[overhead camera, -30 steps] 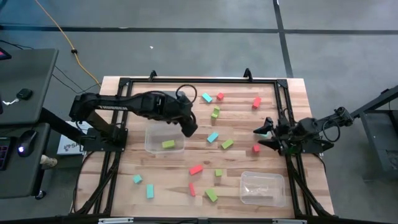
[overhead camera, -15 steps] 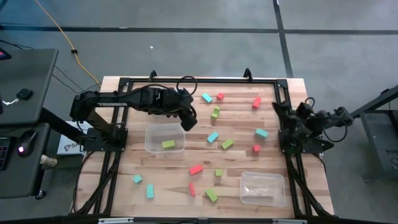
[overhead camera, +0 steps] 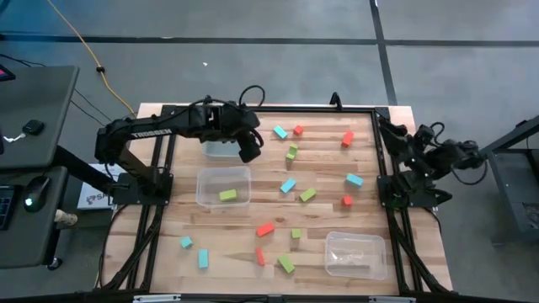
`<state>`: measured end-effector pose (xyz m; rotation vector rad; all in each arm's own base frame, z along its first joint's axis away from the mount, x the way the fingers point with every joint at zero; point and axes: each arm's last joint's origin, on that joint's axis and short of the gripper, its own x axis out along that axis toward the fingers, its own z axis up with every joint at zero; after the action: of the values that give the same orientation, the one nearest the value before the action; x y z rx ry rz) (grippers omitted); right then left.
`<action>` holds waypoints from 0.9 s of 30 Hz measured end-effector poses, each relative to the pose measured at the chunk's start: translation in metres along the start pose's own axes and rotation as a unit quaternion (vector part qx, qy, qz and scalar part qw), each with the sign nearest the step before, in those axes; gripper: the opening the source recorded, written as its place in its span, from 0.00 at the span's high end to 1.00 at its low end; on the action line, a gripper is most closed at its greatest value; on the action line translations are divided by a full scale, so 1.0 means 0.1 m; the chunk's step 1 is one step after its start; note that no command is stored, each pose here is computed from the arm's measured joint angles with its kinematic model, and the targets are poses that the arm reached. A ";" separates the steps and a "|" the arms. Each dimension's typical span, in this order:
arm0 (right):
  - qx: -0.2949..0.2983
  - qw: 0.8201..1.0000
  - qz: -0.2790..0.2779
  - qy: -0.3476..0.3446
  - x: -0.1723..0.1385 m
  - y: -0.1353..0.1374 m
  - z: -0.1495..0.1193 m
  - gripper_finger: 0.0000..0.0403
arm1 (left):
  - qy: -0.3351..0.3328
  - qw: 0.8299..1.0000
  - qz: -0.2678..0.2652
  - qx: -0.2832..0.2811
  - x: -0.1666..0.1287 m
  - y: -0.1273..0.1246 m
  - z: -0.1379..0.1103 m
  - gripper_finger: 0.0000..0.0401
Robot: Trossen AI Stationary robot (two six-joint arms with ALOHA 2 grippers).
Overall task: Sort & place blocks by color
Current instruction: Put the orange block into the right transparent bin
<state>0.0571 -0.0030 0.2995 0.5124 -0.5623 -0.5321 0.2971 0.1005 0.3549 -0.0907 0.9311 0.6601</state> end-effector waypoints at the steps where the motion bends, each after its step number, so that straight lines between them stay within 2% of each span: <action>1: -0.006 1.000 -0.029 0.010 0.03 0.03 0.03 0.34 | 0.002 1.000 0.003 0.004 0.00 0.03 0.00 0.62; 4: -0.006 0.994 -0.104 0.032 0.10 0.11 0.10 0.34 | 0.005 1.000 0.009 0.015 -0.01 0.11 -0.01 0.62; 6: -0.009 0.991 -0.128 0.048 0.15 0.17 0.13 0.34 | 0.011 0.999 0.015 0.030 -0.02 0.17 -0.02 0.62; 11: -0.019 0.984 -0.154 0.087 0.27 0.34 0.17 0.34 | 0.019 0.998 0.030 0.057 -0.05 0.31 -0.04 0.62; 16: -0.052 0.975 -0.184 0.109 0.40 0.50 0.24 0.34 | 0.020 0.997 0.044 0.060 -0.08 0.47 -0.05 0.62; 22: -0.082 0.965 -0.202 0.147 0.58 0.62 0.35 0.34 | 0.016 0.997 0.048 0.061 -0.12 0.56 -0.06 0.62; 27: -0.118 0.952 -0.213 0.184 0.81 0.69 0.33 0.34 | 0.017 0.997 0.050 0.064 -0.13 0.59 -0.07 0.62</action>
<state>0.1180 -0.0090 0.3927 0.4891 -0.0227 -0.8807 0.2536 0.1396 0.3727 0.0584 1.0129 0.6916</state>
